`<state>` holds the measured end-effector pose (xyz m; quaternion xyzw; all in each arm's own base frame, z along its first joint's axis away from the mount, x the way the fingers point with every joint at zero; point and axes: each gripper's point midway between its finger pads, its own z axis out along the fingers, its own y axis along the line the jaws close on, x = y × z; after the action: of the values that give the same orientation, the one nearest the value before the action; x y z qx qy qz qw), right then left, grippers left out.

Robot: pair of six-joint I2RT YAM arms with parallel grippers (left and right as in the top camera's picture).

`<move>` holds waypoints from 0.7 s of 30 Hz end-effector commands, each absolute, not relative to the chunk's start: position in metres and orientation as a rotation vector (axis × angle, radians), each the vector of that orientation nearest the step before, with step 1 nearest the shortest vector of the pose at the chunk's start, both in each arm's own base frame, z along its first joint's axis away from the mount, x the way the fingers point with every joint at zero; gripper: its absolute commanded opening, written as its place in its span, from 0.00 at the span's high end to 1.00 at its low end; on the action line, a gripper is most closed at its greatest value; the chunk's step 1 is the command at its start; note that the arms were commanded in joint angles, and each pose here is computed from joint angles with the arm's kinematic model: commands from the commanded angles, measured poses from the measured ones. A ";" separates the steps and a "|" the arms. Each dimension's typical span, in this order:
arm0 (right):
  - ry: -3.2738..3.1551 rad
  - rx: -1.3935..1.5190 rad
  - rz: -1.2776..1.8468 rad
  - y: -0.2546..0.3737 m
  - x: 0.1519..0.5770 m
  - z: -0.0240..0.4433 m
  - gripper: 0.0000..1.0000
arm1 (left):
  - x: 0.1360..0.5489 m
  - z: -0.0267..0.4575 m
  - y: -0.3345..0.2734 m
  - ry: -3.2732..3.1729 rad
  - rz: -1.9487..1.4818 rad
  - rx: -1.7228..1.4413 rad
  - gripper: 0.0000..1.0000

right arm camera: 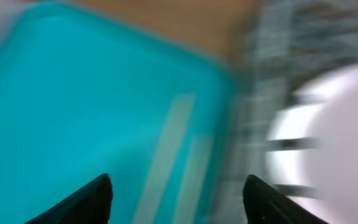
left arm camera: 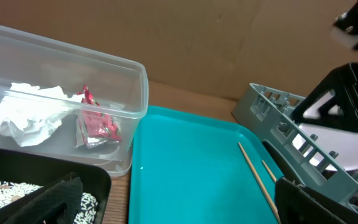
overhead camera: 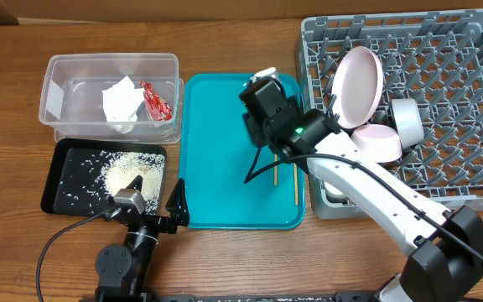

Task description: Sort waste into correct bins and load items into the dishwasher

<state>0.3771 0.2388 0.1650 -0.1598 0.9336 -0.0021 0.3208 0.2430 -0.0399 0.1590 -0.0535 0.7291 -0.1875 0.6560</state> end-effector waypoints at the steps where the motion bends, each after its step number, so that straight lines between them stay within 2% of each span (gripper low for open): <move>1: 2.647 -0.377 0.305 0.270 0.353 0.124 0.39 | 0.242 0.159 -0.043 1.650 -0.446 -0.115 0.00; 6: 2.759 -0.283 0.097 0.245 0.364 0.061 0.41 | 0.242 0.159 -0.043 1.650 -0.446 -0.115 0.00; 10: 2.840 -0.236 0.016 0.227 0.367 0.023 0.51 | 0.242 0.159 -0.043 1.649 -0.446 -0.115 0.00; 14: 2.910 -0.142 0.025 0.220 0.363 0.006 0.66 | 0.242 0.159 -0.043 1.650 -0.446 -0.115 0.00; 18: 2.976 -0.159 0.118 0.229 0.349 0.005 0.96 | 0.242 0.159 -0.043 1.649 -0.446 -0.115 0.00; 21: 2.987 -0.180 0.113 0.232 0.343 0.015 0.96 | 0.242 0.159 -0.043 1.649 -0.446 -0.115 0.00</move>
<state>0.3514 0.2196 0.0065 -0.0566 0.9945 0.0146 0.0867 0.2430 -0.0399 0.1590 -0.0535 0.7291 -0.1875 0.6560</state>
